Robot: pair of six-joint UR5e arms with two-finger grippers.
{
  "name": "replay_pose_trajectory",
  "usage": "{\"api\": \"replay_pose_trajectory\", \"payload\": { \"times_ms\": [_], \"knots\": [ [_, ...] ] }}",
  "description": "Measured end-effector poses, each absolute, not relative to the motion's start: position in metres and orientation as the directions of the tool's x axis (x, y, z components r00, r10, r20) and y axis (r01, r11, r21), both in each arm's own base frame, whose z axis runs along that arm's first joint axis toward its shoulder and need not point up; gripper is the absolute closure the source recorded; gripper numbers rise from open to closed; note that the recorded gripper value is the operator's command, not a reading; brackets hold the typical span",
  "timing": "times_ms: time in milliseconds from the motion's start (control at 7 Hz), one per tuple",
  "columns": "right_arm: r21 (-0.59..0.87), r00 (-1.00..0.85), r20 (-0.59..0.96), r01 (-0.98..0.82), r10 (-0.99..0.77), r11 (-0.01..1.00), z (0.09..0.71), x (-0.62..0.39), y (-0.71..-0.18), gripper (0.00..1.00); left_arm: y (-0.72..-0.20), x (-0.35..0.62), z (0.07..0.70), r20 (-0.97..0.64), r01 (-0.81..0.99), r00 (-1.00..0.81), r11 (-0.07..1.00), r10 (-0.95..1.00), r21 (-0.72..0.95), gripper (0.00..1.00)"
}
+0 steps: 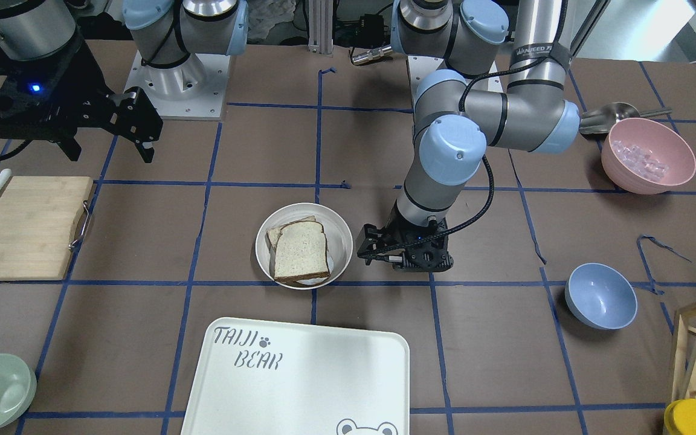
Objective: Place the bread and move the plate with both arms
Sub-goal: 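Reach the left gripper to the white plate rim and grasp it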
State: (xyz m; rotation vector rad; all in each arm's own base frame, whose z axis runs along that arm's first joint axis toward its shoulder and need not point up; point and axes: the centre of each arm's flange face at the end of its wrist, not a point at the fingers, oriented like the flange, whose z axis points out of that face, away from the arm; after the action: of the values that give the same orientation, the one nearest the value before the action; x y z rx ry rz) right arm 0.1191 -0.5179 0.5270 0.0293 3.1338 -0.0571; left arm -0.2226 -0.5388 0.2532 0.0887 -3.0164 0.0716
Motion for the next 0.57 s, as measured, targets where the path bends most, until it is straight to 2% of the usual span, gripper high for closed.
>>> {"api": "replay_pose_trajectory", "payload": {
  "times_ms": [143, 286, 429, 571],
  "knots": [
    [-0.036, -1.000, -0.006, 0.019, 0.019, 0.999, 0.527, 0.119, -0.517, 0.00, -0.537, -0.237, 0.234, 0.142, -0.056, -0.988, 0.998, -0.055, -0.009, 0.00],
    [-0.035, -1.000, -0.006, 0.019, 0.019, 0.999, 0.526, 0.119, -0.517, 0.00, -0.531, -0.253, 0.220, 0.144, -0.055, -0.988, 0.998, -0.057, 0.017, 0.09],
    [-0.034, -1.000, -0.007, 0.019, 0.019, 0.999, 0.525, 0.119, -0.517, 0.00, -0.526, -0.265, 0.210, 0.141, -0.057, -0.988, 0.998, -0.062, 0.037, 0.13],
    [-0.033, -1.000, -0.006, 0.019, 0.019, 0.999, 0.525, 0.119, -0.517, 0.00, -0.521, -0.269, 0.204, 0.138, -0.055, -0.989, 0.997, -0.062, 0.051, 0.26]
  ]
}}
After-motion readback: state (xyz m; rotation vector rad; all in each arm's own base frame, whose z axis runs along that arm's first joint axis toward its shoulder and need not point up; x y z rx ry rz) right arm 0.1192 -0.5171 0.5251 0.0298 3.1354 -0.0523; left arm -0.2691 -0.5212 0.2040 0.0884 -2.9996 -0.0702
